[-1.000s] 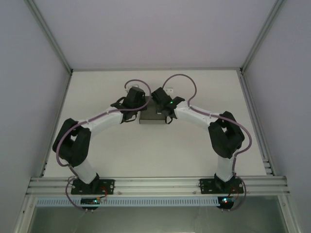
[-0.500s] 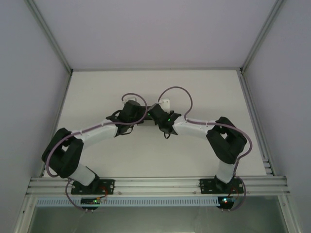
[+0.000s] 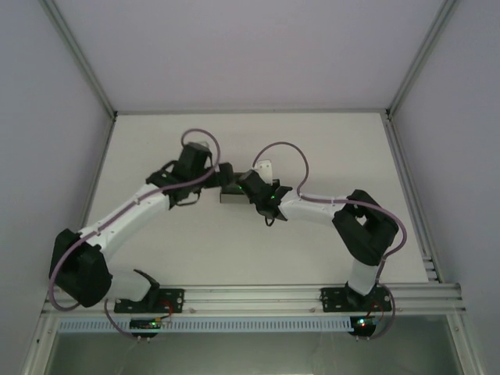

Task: Assemble paper box

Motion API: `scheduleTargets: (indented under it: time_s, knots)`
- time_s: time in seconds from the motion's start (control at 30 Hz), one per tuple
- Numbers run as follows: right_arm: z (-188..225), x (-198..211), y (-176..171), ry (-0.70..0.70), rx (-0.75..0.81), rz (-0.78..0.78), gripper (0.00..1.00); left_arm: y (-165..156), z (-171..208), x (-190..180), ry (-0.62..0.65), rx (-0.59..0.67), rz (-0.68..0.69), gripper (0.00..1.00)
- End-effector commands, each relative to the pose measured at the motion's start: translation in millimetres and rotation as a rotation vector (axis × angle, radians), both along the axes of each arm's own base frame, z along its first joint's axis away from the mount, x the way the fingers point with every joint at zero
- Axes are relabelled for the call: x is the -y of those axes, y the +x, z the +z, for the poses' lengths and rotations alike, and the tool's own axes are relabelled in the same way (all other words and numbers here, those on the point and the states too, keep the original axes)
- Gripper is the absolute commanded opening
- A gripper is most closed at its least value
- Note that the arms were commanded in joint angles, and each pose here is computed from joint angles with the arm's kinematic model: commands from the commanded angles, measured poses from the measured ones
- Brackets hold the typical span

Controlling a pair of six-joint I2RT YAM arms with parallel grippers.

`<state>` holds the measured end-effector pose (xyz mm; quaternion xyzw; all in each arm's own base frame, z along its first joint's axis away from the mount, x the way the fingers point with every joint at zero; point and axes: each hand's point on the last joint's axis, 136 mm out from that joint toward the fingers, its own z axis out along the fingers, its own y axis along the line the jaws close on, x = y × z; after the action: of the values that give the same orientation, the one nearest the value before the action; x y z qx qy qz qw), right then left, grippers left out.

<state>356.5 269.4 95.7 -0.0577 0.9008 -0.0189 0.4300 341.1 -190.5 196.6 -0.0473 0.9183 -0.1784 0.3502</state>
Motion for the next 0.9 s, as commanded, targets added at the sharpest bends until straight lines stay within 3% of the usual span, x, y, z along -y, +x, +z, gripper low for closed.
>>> scheduleTargets:
  time_s: [0.0, 0.1, 0.27, 0.37, 0.67, 0.87]
  knots:
    - [-33, 11, -23, -0.135, -0.111, 0.065, 0.03, 12, 24, -18, -0.105, -0.051, 0.003, 1.00]
    - [-35, 10, -23, -0.128, -0.107, 0.068, 0.04, 32, 7, -20, -0.163, -0.130, 0.017, 1.00]
    - [-37, 8, -24, -0.131, -0.111, 0.071, 0.05, 43, -38, 16, -0.282, -0.301, -0.096, 1.00]
    - [-37, 7, -24, -0.141, -0.113, 0.080, 0.05, 43, -60, 30, -0.337, -0.358, -0.136, 0.92]
    - [-44, 2, -37, -0.154, -0.133, 0.137, 0.11, 29, -121, 29, -0.348, -0.471, -0.103, 0.76]
    - [-33, -2, -46, -0.149, -0.122, 0.175, 0.24, 14, -155, 25, -0.344, -0.532, -0.072, 0.66]
